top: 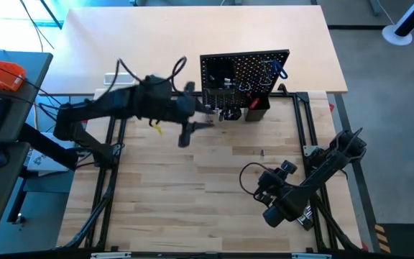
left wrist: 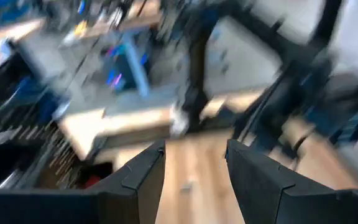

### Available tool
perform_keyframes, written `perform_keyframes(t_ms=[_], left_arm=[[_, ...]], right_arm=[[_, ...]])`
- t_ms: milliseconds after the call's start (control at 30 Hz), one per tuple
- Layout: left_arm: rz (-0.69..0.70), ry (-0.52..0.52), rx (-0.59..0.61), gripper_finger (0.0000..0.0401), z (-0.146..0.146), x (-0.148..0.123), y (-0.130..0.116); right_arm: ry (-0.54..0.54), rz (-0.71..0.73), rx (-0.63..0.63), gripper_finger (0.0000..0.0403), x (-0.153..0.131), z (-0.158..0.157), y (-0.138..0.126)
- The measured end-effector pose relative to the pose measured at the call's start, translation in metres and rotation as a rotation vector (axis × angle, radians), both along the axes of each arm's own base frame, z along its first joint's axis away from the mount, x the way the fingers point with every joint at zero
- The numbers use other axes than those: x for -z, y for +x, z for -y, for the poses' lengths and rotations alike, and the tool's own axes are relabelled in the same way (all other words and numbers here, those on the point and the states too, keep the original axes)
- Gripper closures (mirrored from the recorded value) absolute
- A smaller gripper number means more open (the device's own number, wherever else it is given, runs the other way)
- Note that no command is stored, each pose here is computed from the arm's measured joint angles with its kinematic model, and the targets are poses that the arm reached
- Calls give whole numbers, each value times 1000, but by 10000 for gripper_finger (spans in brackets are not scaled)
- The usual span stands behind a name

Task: Hang tools onto peg board
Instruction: Put the silver socket into the top black bin on the peg board

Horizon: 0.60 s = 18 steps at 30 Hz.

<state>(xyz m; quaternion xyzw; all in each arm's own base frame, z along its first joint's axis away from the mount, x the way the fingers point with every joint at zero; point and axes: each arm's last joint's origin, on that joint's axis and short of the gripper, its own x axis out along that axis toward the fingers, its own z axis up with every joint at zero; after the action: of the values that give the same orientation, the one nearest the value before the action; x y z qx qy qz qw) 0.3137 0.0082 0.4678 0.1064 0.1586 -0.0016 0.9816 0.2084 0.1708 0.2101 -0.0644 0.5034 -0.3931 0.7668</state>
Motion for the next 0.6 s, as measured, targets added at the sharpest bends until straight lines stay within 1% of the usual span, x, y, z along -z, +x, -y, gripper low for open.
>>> perform_keyframes(t_ms=[100, 200, 500, 600], left_arm=[[84, -35, 87, 238, 17, 7, 10], [97, -25, 138, 238, 32, 20, 17], [-35, -9, 207, 238, 60, 77, 25], [-56, -10, 210, 238, 65, 99, 27]], right_arm=[[1, -4, 12, 256, 0, 1, -1], [5, -32, 30, 256, -1, 3, -1], [-38, -94, 35, 256, -3, 7, -5], [-66, -80, -1, 256, -4, 8, -3]])
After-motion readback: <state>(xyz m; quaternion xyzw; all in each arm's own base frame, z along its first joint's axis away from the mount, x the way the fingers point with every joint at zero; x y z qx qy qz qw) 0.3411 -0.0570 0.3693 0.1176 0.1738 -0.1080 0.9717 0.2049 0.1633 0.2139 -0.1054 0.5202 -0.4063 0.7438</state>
